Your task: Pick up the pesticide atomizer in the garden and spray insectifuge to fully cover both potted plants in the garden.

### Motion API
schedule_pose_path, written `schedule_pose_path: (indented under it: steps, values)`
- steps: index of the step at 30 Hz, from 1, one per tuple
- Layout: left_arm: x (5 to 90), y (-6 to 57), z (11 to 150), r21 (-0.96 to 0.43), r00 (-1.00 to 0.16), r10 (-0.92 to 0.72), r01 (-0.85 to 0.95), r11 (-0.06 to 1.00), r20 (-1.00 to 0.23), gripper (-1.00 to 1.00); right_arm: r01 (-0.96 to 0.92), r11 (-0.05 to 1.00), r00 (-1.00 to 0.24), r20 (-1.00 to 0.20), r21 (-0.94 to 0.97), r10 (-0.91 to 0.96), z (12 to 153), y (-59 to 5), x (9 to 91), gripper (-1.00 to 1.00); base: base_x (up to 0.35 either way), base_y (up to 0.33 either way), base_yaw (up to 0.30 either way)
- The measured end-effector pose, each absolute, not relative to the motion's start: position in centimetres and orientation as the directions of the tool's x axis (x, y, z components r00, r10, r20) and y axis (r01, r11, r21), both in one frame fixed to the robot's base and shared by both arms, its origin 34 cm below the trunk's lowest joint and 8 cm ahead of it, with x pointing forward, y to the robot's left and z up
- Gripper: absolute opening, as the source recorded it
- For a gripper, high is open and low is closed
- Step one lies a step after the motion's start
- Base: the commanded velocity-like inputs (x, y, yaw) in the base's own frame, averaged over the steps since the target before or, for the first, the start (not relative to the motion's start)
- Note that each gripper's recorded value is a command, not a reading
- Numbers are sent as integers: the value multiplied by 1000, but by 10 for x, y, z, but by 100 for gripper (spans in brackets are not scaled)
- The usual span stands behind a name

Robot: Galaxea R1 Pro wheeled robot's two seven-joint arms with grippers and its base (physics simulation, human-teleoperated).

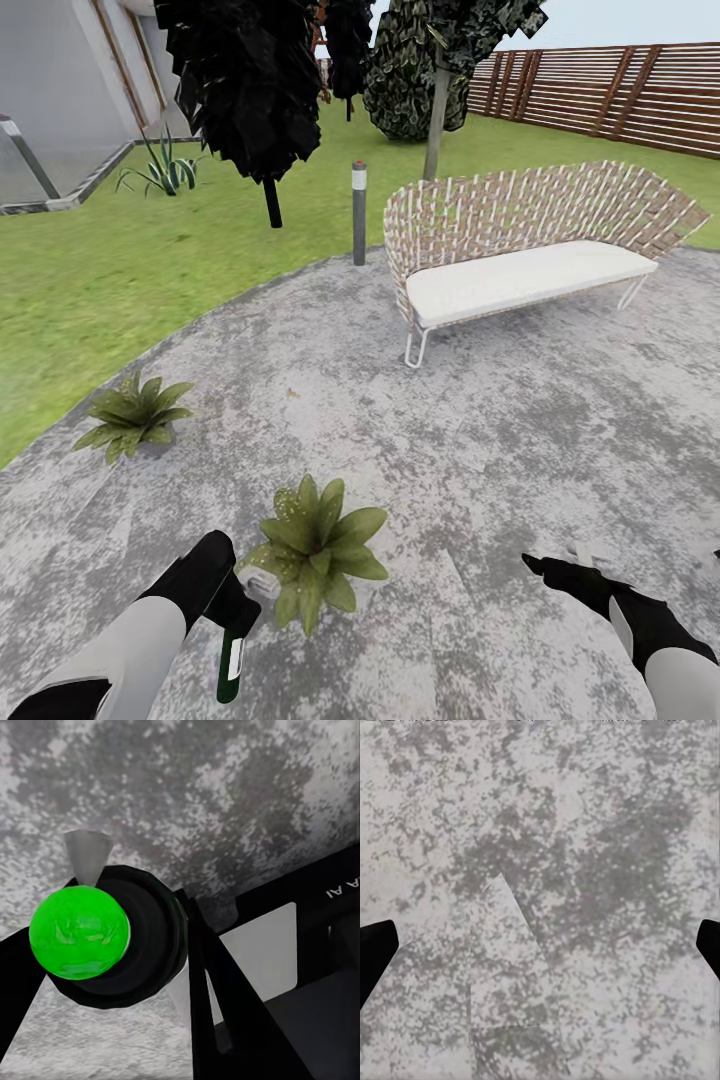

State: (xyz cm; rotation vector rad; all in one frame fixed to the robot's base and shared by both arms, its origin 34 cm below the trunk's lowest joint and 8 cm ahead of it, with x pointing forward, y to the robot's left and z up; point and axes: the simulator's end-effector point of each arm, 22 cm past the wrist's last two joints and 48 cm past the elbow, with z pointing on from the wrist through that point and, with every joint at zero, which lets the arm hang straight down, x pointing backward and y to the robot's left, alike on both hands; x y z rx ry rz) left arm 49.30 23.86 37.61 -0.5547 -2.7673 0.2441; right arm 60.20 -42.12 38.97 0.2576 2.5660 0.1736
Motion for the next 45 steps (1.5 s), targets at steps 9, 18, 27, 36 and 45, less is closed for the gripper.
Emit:
schedule_pose_path:
  steps: [9, 18, 27, 36, 45]
  values:
    - [492, 238, 376, -226, -878, 399, 346, 911, 264, -100, 147, 973, -830, -513, 176, 218, 390, -421, 602, 100, 0, -161, 0]
    - [447, 235, 366, -271, -840, 409, 325, 906, 356, -100, 148, 973, -831, -512, 176, 219, 390, -421, 602, 100, 0, -49, 0]
    - [470, 240, 370, -246, -862, 398, 331, 911, 314, -100, 147, 973, -831, -512, 176, 218, 390, -421, 602, 100, 0, 0, 0]
    - [489, 241, 376, -230, -875, 394, 337, 913, 282, -100, 147, 973, -831, -512, 176, 219, 390, -421, 602, 100, 0, 0, 0]
    - [526, 251, 393, -169, -905, 341, 306, 937, 252, -100, 148, 973, -831, -511, 176, 219, 389, -421, 602, 100, 0, 0, 0]
